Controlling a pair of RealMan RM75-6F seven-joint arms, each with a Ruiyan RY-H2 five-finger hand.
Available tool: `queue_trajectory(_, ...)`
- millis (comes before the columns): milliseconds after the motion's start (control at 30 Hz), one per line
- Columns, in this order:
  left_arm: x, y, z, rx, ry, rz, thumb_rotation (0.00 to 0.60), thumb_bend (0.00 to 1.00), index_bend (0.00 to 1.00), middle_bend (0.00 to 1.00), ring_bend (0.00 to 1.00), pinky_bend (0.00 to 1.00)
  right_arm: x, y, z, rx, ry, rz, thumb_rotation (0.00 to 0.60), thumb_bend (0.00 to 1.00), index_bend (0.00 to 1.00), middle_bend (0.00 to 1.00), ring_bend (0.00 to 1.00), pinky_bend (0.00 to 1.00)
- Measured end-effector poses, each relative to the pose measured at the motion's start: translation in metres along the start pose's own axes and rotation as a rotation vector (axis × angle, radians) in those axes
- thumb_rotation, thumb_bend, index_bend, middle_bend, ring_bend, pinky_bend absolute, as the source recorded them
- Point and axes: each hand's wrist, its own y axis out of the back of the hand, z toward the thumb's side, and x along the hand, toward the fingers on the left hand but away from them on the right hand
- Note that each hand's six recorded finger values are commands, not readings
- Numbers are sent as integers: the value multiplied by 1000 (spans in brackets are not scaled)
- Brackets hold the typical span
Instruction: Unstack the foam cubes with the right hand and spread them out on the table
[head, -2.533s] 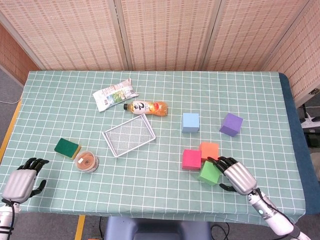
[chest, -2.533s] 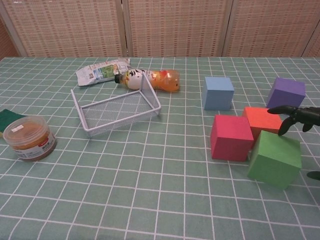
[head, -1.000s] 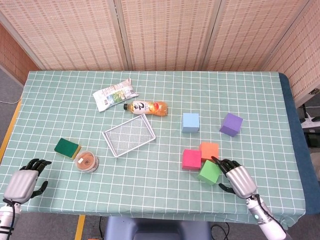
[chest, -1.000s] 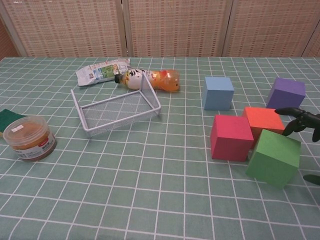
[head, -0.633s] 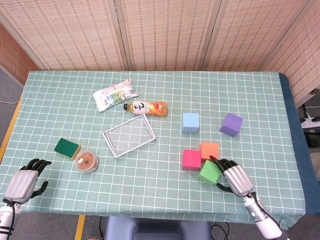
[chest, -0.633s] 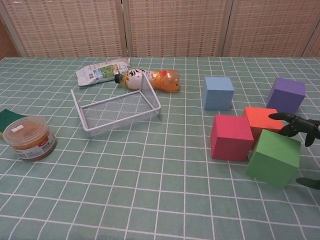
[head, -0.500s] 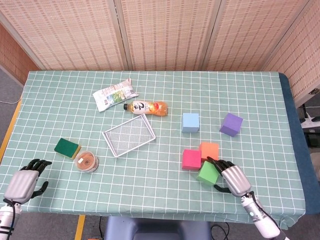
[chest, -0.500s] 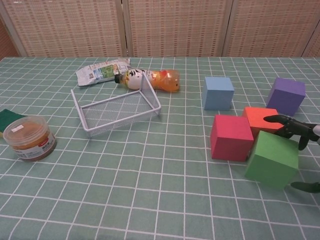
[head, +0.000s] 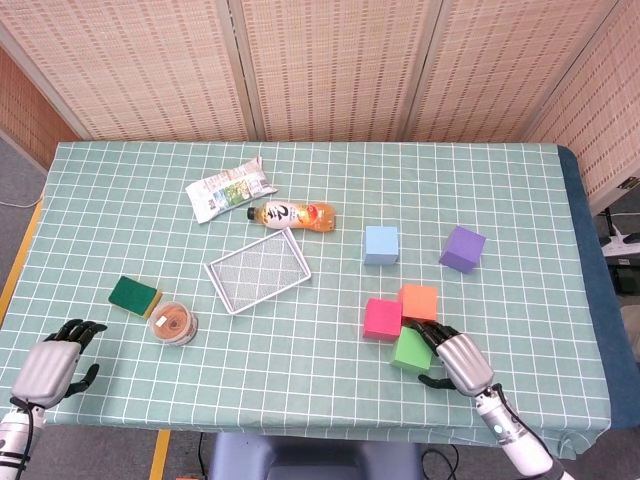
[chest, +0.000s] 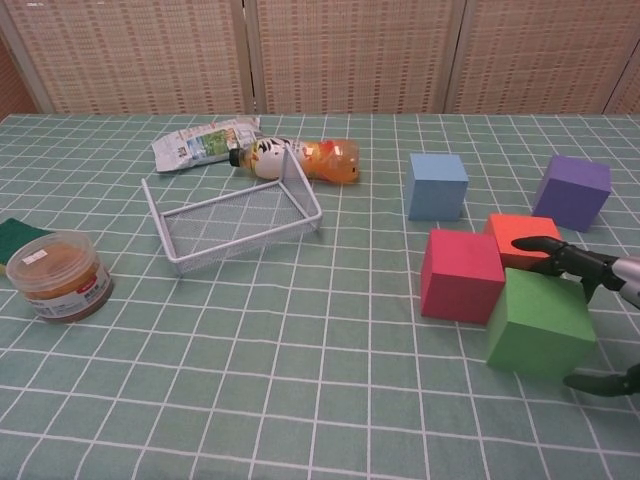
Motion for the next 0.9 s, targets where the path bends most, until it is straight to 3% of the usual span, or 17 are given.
queue_trajectory(100, 0, 0, 0, -1, 0, -1, 600, 413, 230, 209, 145, 397, -2, -2, 1, -20, 9, -11, 600, 15, 210, 309, 337, 454)
queue_trajectory(167, 0, 0, -1, -2, 1, 0, 600, 414, 230, 209, 145, 397, -3, -2, 1, -22, 15, -32, 600, 15, 384, 452, 488, 589)
queue_trajectory(267, 0, 0, -1, -4, 2, -1, 600, 414, 230, 209, 145, 398, -4, 3, 1, -12, 27, -94, 600, 15, 576, 590, 617, 727)
queue_trajectory(333, 0, 0, -1, -5, 2, -4, 600, 414, 230, 209, 145, 398, -3, 9, 1, 0, 37, -147, 600, 15, 622, 614, 641, 753)
queue_trajectory(467, 0, -1, -1, -4, 1, -7, 600, 413, 230, 209, 145, 398, 4, 19, -2, 25, 34, -201, 600, 15, 632, 618, 645, 759)
queue_trajectory(667, -1, 1, 0, -6, 3, -4, 600, 414, 230, 209, 145, 398, 21, 37, -20, 125, -21, -160, 600, 15, 631, 618, 643, 759)
queue_trajectory(800, -1, 0, 0, -2, 2, -6, 600, 413, 230, 209, 146, 398, 36, 55, -33, 195, -114, -113, 600, 15, 604, 618, 604, 723)
queue_trajectory(900, -1, -1, 2, 1, -1, -11, 600, 414, 230, 209, 145, 398, 45, 70, -44, 248, -211, -74, 600, 15, 501, 575, 506, 647)
